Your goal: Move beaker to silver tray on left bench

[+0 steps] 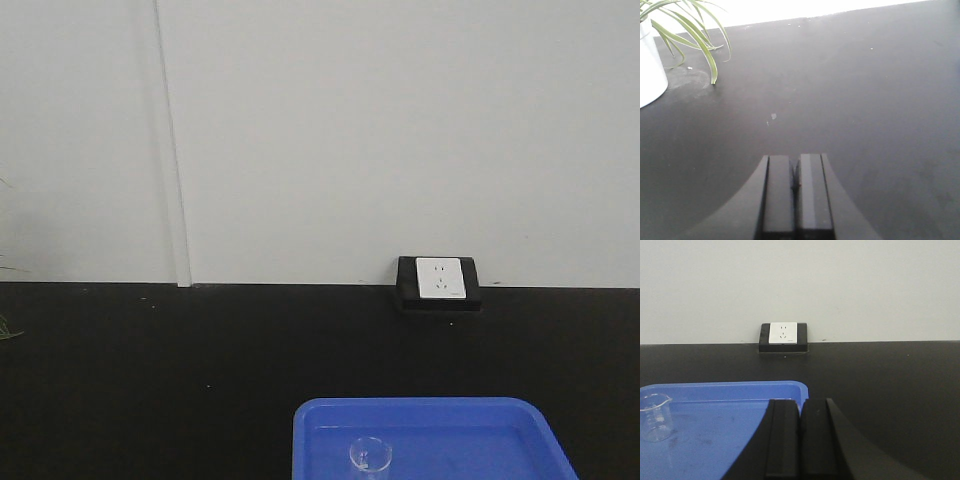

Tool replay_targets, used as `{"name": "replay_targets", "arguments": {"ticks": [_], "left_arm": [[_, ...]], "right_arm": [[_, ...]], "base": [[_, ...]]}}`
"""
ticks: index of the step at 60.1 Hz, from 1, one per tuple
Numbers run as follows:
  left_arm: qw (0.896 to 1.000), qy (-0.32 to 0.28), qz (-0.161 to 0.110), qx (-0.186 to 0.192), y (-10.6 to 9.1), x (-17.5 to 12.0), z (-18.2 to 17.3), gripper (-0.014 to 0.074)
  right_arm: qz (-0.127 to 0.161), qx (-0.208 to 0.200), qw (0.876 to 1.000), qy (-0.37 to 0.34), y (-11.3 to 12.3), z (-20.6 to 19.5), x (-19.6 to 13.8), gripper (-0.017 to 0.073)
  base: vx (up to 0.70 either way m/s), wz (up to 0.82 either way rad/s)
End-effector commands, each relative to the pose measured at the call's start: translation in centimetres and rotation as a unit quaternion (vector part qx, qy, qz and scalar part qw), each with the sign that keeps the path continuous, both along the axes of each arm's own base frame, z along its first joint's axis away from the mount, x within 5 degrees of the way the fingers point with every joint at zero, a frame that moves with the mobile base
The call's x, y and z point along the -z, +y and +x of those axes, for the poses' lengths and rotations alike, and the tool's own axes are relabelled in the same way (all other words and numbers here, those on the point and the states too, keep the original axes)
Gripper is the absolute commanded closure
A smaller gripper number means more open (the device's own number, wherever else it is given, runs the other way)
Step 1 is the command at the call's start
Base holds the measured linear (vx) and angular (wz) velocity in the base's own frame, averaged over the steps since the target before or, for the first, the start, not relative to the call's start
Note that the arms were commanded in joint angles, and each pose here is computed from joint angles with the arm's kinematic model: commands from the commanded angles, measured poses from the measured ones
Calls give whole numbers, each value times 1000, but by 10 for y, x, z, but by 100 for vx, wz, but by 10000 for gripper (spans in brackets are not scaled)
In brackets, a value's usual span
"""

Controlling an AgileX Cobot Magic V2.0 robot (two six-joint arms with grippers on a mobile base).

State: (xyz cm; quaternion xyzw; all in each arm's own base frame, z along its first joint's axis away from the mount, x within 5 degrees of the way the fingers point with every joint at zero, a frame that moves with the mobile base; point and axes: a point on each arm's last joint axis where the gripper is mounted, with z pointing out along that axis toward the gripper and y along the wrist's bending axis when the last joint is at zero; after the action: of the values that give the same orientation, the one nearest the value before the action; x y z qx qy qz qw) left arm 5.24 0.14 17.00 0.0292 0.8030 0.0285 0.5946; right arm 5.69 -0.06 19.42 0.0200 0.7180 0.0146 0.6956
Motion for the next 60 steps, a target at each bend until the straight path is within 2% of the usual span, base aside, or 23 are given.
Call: {"name": "replay_targets", "arguments": {"ticks": [1, 60], "left_arm": [[999, -34, -2, 5, -1, -1, 2, 592], [999, -34, -2, 5, -1, -1, 2, 592]], "right_arm": [[-3, -1, 999, -44, 0, -1, -6, 571], [-3, -2, 999, -50, 0, -1, -7, 571]], "base": [[0, 0], [0, 0]]}}
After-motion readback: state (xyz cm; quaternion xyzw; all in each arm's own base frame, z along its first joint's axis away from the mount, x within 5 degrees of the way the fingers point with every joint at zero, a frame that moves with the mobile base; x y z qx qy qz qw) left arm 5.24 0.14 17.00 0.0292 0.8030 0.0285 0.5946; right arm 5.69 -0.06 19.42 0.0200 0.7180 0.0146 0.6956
